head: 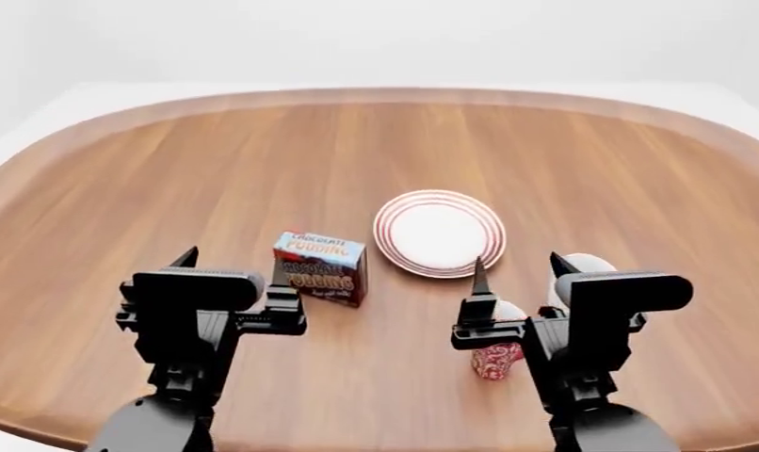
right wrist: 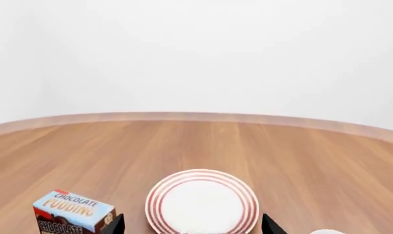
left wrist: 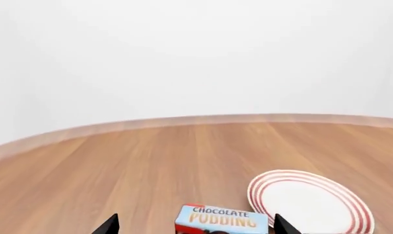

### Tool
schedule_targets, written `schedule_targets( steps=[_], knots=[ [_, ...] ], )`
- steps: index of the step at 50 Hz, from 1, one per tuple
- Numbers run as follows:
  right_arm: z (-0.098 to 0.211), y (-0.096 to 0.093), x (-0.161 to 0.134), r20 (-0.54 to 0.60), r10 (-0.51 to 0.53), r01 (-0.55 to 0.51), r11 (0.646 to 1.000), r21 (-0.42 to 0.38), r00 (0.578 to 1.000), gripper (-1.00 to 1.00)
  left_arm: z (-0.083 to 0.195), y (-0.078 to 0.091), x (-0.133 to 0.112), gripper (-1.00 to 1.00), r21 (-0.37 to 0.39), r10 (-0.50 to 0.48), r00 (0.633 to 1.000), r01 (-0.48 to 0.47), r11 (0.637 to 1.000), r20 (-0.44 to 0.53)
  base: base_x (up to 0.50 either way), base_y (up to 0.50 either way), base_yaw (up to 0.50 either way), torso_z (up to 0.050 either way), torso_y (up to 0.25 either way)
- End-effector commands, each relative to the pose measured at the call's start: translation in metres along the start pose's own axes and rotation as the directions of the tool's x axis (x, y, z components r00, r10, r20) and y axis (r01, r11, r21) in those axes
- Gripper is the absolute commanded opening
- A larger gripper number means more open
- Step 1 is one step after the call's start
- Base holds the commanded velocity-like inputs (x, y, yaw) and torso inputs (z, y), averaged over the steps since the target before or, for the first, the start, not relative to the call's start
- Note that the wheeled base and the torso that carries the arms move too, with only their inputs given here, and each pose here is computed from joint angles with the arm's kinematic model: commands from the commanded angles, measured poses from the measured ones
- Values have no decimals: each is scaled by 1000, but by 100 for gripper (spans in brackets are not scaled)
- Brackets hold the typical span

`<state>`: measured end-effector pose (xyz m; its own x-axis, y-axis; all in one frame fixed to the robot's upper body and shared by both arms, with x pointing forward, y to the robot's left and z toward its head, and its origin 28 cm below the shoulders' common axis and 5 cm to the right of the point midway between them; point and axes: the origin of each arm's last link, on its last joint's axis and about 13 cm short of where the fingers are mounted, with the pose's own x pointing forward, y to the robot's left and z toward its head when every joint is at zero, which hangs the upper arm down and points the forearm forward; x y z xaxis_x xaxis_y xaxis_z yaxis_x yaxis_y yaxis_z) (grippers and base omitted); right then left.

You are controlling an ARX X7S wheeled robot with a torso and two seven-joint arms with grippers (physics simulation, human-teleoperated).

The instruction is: Put the chocolate pudding to the right of the plate.

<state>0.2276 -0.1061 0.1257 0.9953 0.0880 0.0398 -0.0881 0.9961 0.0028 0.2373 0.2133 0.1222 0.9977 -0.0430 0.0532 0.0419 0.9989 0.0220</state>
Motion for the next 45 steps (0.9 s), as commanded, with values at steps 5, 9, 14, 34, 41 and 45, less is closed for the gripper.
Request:
schedule_targets(
  steps=[5, 9, 14, 34, 41, 45],
  knots=[
    [2, 0, -2, -1, 12, -12, 1000, 1, 1000, 100, 3, 1, 0, 100, 10, 2, 1000, -2, 1000, 6, 500, 0, 0, 0, 0],
    [2, -1, -3, -3, 15, -15, 1000, 6, 1000, 100, 4, 2, -1, 100, 10, 5, 1000, -5, 1000, 8, 500, 0, 0, 0, 0],
    [1, -1, -3, -3, 19, -19, 1000, 3, 1000, 100, 4, 2, -1, 100, 11, 8, 1000, -8, 1000, 12, 500, 0, 0, 0, 0],
    [-1, -1, -2, -10, 30, -30, 1000, 6, 1000, 100, 2, 2, -1, 100, 15, 5, 1000, -5, 1000, 11, 500, 0, 0, 0, 1],
    [0, -1, -1, 0, 48, -48, 998, 28, 999, 100, 3, 3, -1, 100, 17, 8, 1000, -8, 1000, 12, 214, 0, 0, 0, 1],
    [1, 0, -2, 7, 47, -47, 999, 10, 999, 100, 2, 3, -1, 100, 16, 11, 1000, -11, 1000, 10, 0, 0, 0, 0, 0]
  ],
)
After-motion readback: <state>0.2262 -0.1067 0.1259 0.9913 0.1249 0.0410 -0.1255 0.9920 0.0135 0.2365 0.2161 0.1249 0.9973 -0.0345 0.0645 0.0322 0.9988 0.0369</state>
